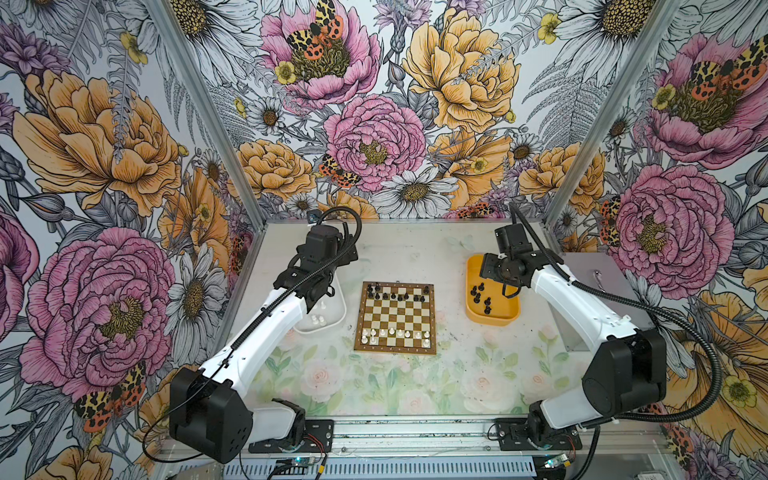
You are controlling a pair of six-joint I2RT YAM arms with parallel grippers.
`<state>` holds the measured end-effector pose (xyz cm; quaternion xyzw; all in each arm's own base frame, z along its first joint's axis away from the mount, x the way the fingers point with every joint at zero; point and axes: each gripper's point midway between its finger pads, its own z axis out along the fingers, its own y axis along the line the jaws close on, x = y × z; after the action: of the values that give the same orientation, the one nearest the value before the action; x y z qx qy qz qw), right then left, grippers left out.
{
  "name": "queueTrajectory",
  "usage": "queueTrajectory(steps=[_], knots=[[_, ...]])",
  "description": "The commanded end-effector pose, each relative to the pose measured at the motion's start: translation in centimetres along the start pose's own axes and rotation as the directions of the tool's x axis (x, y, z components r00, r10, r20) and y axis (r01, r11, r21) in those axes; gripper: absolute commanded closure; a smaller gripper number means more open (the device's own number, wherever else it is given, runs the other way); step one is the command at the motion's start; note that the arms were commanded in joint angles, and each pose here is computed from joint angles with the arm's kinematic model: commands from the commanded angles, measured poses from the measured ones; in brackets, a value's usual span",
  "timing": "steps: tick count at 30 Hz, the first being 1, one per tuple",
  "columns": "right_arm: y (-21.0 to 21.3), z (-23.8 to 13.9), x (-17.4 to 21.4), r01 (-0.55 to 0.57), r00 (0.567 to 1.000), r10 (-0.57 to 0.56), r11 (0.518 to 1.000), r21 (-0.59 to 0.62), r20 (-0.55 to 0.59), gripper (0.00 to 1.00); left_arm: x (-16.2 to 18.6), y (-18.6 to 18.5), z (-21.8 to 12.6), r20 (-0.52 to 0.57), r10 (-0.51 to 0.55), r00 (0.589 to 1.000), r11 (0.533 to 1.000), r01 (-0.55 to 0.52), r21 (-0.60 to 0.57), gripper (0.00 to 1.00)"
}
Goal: Set up the chess pieces on the board
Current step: 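Move the right gripper over the yellow tub while the left arm rises over the chessboard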
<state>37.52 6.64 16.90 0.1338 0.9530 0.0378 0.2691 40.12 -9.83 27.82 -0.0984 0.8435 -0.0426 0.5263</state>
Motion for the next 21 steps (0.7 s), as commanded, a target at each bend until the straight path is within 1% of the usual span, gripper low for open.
queueTrajectory(steps=[1, 2, 4, 6, 7, 8, 10, 12, 13, 14, 15, 17, 18, 21], knots=[[0.0, 0.0, 1.9, -0.01, 0.996, 0.008, 1.0, -0.014, -0.086, 0.08, 0.1, -1.9, -0.4, -0.034, 0.005, 0.999, 0.999, -0.004, 0.049, 0.01], [-0.1, 0.0, 2.3, -0.008, 0.994, 0.007, 1.0, -0.007, -0.106, 0.06, 0.3, -2.5, -0.4, -0.045, 0.014, 0.999, 0.998, -0.011, 0.064, 0.01], [-0.2, 0.1, 2.8, 0.001, 0.992, -0.001, 1.0, 0.004, -0.129, 0.11, 0.9, -3.8, -0.7, -0.066, 0.031, 0.997, 0.995, -0.025, 0.096, 0.01], [-0.5, 0.3, 3.2, 0.007, 0.989, -0.004, 1.0, 0.02, -0.146, 0.24, 2.0, -5.8, -1.2, -0.096, 0.062, 0.993, 0.986, -0.046, 0.161, 0.01], [-0.5, 0.4, 3.4, 0.008, 0.988, -0.004, 1.0, 0.022, -0.154, 0.28, 2.6, -6.9, -1.5, -0.108, 0.088, 0.99, 0.978, -0.065, 0.199, 0.01], [-0.4, 0.7, 3.7, 0.01, 0.986, -0.006, 1.0, 0.018, -0.168, 0.3, 3.4, -8.1, -1.9, -0.116, 0.12, 0.986, 0.968, -0.09, 0.236, 0.01], [-0.3, 1.1, 3.9, 0.004, 0.983, -0.001, 1.0, 0.013, -0.186, 0.42, 4.7, -10.1, -2.6, -0.122, 0.197, 0.973, 0.942, -0.153, 0.298, 0.01], [0.0, 1.7, 4.4, 0.002, 0.977, -0.001, 1.0, 0.006, -0.212, 0.48, 5.8, -11.7, -3.1, -0.12, 0.263, 0.957, 0.913, -0.207, 0.35, 0.01], [0.1, 1.9, 4.5, 0.0, 0.975, 0.001, 1.0, 0.006, -0.22, 0.49, 6.2, -12.4, -3.4, -0.116, 0.29, 0.95, 0.901, -0.229, 0.369, 0.01], [0.2, 2.0, 4.6, 0.003, 0.974, -0.002, 1.0, 0.003, -0.227, 0.47, 6.5, -12.9, -3.5, -0.113, 0.309, 0.944, 0.891, -0.246, 0.38, 0.01], [0.2, 2.2, 4.7, 0.003, 0.973, -0.002, 1.0, 0.006, -0.231, 0.38, 7.0, -13.8, -3.9, -0.115, 0.329, 0.937, 0.872, -0.254, 0.419, 0.01], [0.2, 2.1, 4.5, 0.01, 0.975, -0.007, 1.0, 0.011, -0.224, 0.07, 7.1, -14.3, -4.1, -0.109, 0.343, 0.933, 0.863, -0.267, 0.43, 0.01], [0.3, 2.0, 4.2, 0.014, 0.976, -0.011, 1.0, 0.011, -0.217, 0.01, 7.0, -14.5, -4.2, -0.105, 0.342, 0.934, 0.86, -0.266, 0.435, 0.01], [0.4, 1.9, 3.5, 0.028, 0.977, -0.022, 0.999, 0.026, -0.212, 0.0, 6.2, -14.8, -4.3, -0.088, 0.338, 0.937, 0.858, -0.268, 0.438, 0.01]])
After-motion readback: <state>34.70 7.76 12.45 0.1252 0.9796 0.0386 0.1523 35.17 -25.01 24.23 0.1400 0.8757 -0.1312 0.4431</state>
